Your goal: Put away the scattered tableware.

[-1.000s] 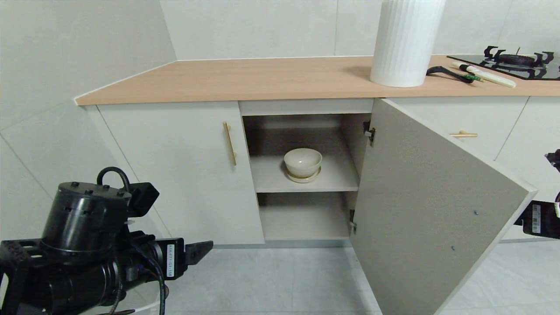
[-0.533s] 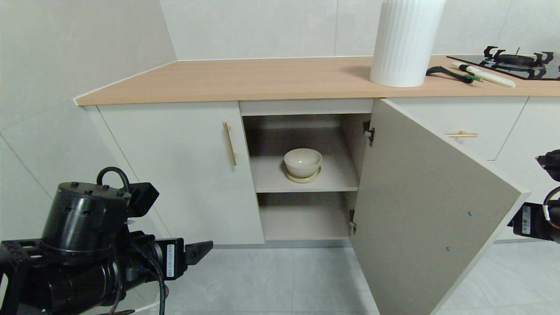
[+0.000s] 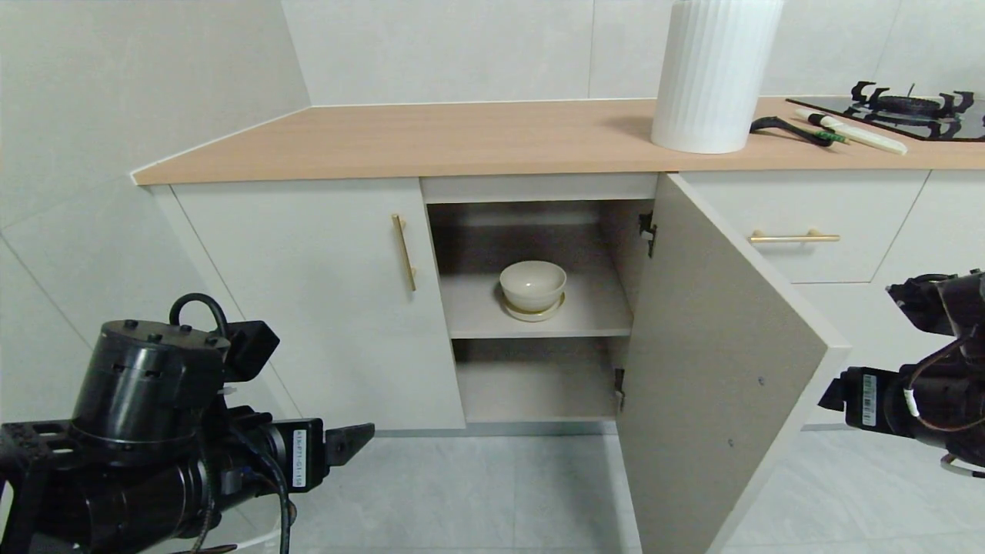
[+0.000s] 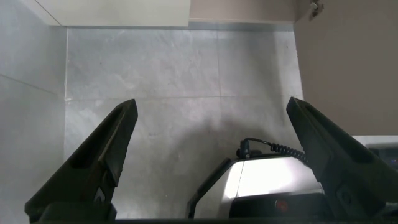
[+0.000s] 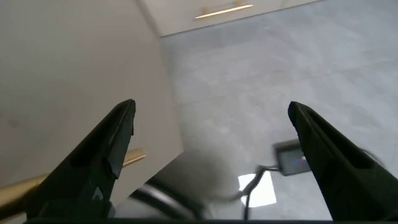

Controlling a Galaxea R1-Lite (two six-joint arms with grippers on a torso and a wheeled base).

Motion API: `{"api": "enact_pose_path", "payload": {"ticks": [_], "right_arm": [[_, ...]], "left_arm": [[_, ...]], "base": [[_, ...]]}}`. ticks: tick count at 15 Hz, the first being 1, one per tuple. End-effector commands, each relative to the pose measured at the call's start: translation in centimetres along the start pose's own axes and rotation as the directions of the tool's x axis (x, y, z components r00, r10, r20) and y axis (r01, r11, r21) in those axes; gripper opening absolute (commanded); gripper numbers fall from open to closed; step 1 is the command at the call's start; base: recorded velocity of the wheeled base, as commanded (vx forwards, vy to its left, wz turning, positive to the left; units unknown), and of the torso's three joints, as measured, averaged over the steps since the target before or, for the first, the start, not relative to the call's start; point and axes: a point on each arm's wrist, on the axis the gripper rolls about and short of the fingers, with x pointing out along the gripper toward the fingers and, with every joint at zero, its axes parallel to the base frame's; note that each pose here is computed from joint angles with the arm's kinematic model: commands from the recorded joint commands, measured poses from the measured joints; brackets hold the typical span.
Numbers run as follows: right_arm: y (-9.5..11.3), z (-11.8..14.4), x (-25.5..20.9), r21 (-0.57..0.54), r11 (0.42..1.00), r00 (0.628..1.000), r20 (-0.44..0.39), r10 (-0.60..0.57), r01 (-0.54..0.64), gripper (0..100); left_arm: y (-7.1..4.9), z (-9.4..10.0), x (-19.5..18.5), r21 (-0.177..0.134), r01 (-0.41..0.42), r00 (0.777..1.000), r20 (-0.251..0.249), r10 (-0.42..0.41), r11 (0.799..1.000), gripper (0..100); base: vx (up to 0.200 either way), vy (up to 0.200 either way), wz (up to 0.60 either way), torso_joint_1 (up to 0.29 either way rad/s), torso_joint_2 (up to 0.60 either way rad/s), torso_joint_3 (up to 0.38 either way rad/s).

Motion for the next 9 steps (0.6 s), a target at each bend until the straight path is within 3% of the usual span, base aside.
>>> {"api": "enact_pose_path", "payload": {"ticks": [1,5,9], "right_arm": [[1.8,-0.8,0.2,-0.016,0.998,0.998,-0.007,0.066,-0.066,100],[4.3,-1.9,1.6,-0.018,0.990,0.990,-0.012,0.139,-0.139,100],[6.0,-1.9,2.2,-0.010,0.978,0.977,0.037,0.208,-0.208,100]], "left_arm": [[0.0,0.0,0.0,0.000,0.001,1.000,-0.001,-0.001,1.000,100],[0.0,0.0,0.0,0.000,0.000,1.000,0.001,0.000,1.000,100],[0.0,0.2,-0.1,-0.004,0.004,1.000,0.011,-0.004,1.000,100]], "base": [[0.000,0.000,0.00,0.000,0.00,0.000],[0.000,0.000,0.00,0.000,0.00,0.000],[0.000,0.000,0.00,0.000,0.00,0.000]]}}
